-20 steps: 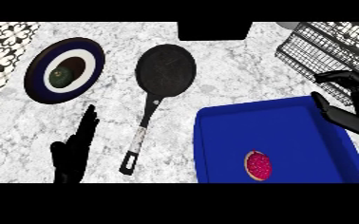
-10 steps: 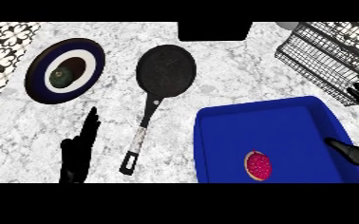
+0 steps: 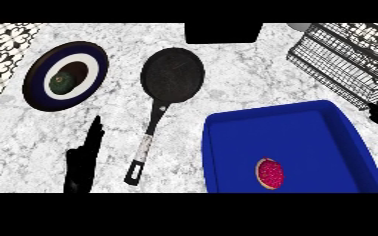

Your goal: Pick the cupcake from the tray and place it in the tiered basket

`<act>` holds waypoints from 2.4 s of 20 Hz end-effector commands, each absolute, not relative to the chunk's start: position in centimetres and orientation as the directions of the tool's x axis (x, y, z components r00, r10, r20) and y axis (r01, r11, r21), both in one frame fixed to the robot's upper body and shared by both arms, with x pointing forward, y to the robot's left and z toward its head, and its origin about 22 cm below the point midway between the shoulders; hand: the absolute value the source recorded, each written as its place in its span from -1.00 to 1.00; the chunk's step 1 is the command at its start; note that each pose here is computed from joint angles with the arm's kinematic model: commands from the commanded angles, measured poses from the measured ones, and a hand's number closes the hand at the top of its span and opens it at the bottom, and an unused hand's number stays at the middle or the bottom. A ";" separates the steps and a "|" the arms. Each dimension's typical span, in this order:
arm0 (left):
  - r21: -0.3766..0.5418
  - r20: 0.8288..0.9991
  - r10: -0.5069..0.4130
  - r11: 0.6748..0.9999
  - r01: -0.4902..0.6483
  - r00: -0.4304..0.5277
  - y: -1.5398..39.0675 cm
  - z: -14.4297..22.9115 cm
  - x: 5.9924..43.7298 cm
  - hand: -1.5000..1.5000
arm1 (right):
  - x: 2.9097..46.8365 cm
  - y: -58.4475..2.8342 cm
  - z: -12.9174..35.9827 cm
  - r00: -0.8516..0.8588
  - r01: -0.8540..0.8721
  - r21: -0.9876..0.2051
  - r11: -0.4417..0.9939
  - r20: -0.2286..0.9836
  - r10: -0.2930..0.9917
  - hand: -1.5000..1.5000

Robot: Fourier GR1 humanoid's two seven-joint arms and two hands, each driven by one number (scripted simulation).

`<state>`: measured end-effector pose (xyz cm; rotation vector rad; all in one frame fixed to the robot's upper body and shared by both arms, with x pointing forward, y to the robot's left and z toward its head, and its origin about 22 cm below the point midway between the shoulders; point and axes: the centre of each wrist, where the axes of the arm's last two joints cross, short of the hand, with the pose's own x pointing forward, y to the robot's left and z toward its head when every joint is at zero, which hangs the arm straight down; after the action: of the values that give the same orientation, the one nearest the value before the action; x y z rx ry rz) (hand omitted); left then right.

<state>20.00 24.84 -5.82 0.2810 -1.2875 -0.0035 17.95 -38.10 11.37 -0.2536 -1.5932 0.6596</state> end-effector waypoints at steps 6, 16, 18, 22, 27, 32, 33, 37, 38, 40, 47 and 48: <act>0.211 0.946 -0.167 0.968 -0.137 0.279 23.6 -6.7 20.5 0.00 | 14.8 -31.4 15.1 -0.106 -0.183 -0.831 0.526 0.548 0.830 -1.00; 0.194 0.951 -0.150 0.971 -0.143 0.272 25.8 -7.1 20.9 0.00 | 14.2 -25.3 11.2 -0.055 -0.157 -0.889 0.430 0.442 0.895 -1.00; 0.209 0.945 -0.169 0.971 -0.117 0.281 24.1 -6.6 19.7 0.00 | 13.2 -24.9 11.4 -0.030 -0.174 -0.918 0.355 0.366 0.930 -1.00; 0.201 0.952 -0.162 0.971 -0.130 0.260 25.3 -4.9 20.8 0.00 | 14.3 -22.0 10.3 0.025 -0.212 -0.939 0.270 0.271 0.962 -1.00; 0.201 0.947 -0.160 0.972 -0.125 0.279 25.7 -6.7 20.8 0.00 | 15.0 -21.1 10.2 0.017 -0.278 -0.922 0.270 0.276 0.961 -1.00; 0.206 0.949 -0.165 0.969 -0.135 0.268 25.3 -5.2 20.3 0.00 | 14.1 -20.6 8.9 0.007 -0.303 -0.910 0.281 0.293 0.956 -1.00; 0.200 0.944 -0.158 0.972 -0.122 0.289 24.8 -4.8 20.4 0.00 | 15.5 -17.6 7.6 0.003 -0.312 -0.915 0.257 0.270 0.963 -1.00; 0.199 0.954 -0.164 0.973 -0.120 0.251 25.1 -5.6 20.2 0.00 | 15.6 -19.5 6.8 0.050 -0.361 -0.914 0.183 0.177 0.983 -1.00; 0.200 0.947 -0.160 0.972 -0.122 0.279 24.7 -6.7 22.2 0.00 | 16.3 -20.2 7.1 0.061 -0.385 -0.908 0.168 0.156 0.986 -1.00; 0.215 0.951 -0.177 0.968 -0.128 0.254 25.0 -4.9 21.2 0.00 | 16.9 -20.7 7.5 0.103 -0.409 -0.899 0.153 0.121 0.987 -1.00; 0.199 0.954 -0.156 0.969 -0.148 0.257 25.9 -5.9 22.1 0.00 | 17.7 -18.8 6.7 0.090 -0.441 -0.883 0.160 0.134 0.987 -1.00; 0.195 0.954 -0.157 0.972 -0.132 0.255 24.4 -6.4 21.6 0.00 | 18.0 -18.2 7.1 0.085 -0.430 -0.889 0.156 0.133 0.988 -1.00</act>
<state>21.62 24.79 -5.60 0.2614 -1.3083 -0.0137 17.06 -19.19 6.90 -0.7999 -0.9183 1.2399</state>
